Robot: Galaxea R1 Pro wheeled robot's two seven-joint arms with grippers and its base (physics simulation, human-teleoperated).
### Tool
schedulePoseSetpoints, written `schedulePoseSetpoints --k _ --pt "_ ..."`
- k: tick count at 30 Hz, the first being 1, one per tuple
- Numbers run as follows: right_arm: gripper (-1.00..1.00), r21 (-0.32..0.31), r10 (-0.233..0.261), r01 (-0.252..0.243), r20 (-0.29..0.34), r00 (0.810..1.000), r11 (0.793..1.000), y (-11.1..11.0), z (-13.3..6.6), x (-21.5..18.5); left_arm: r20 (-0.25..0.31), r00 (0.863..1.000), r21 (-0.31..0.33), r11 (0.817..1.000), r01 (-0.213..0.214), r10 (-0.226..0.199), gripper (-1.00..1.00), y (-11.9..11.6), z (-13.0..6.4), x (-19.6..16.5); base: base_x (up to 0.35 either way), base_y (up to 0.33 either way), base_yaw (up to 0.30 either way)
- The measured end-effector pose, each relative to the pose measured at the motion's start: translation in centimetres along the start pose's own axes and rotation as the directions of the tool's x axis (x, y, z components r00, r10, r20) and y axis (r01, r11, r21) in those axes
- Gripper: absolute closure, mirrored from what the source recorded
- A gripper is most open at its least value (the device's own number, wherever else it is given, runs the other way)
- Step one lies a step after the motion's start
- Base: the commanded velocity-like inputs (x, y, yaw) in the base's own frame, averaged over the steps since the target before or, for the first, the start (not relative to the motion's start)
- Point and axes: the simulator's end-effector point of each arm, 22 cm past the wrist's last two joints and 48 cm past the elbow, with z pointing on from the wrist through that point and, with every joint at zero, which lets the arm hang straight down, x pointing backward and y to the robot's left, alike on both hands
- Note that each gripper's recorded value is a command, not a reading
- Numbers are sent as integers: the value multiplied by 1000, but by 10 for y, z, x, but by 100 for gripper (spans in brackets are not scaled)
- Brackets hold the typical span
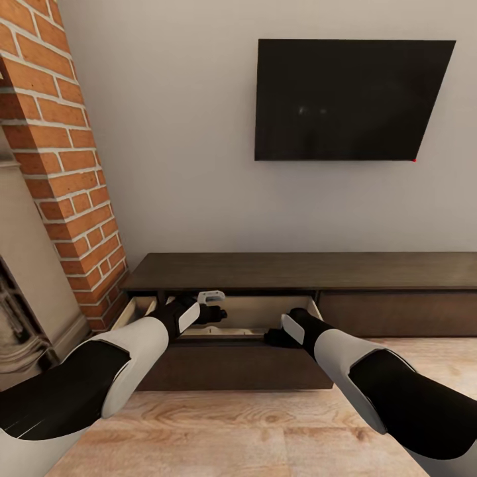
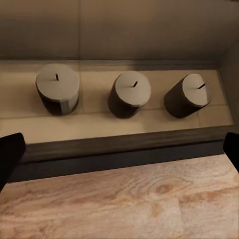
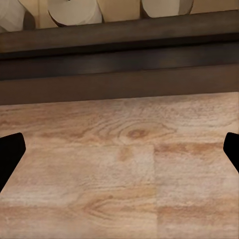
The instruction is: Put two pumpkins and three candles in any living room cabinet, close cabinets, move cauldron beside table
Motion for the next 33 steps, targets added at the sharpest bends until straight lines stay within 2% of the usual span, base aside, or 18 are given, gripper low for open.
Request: schedulePoseSetpoints --k 9,19,24,27,33 --pt "-100 1 1 -1 -1 1000 1000 -1 1 1 6 1000 -2 1000 0 0 -100 1 0 -1 -7 0 0" --pt "-100 0 1 -1 2 1000 1000 -1 1 0 6 1000 -3 1000 0 0 -100 1 1 0 -196 0 0" --pt "-100 -1 7 -7 43 999 1000 0 2 -6 6 1000 -3 1000 1 -1 -100 1 1 0 -26 0 0" --pt "-100 -2 11 -11 44 999 1000 0 7 2 8 1000 -3 1000 1 -1 -100 2 1 1 -5 0 0" --pt "-100 -5 19 -19 88 996 1000 1 8 -5 51 999 -10 1000 6 -5 -100 6 6 4 -1 0 0"
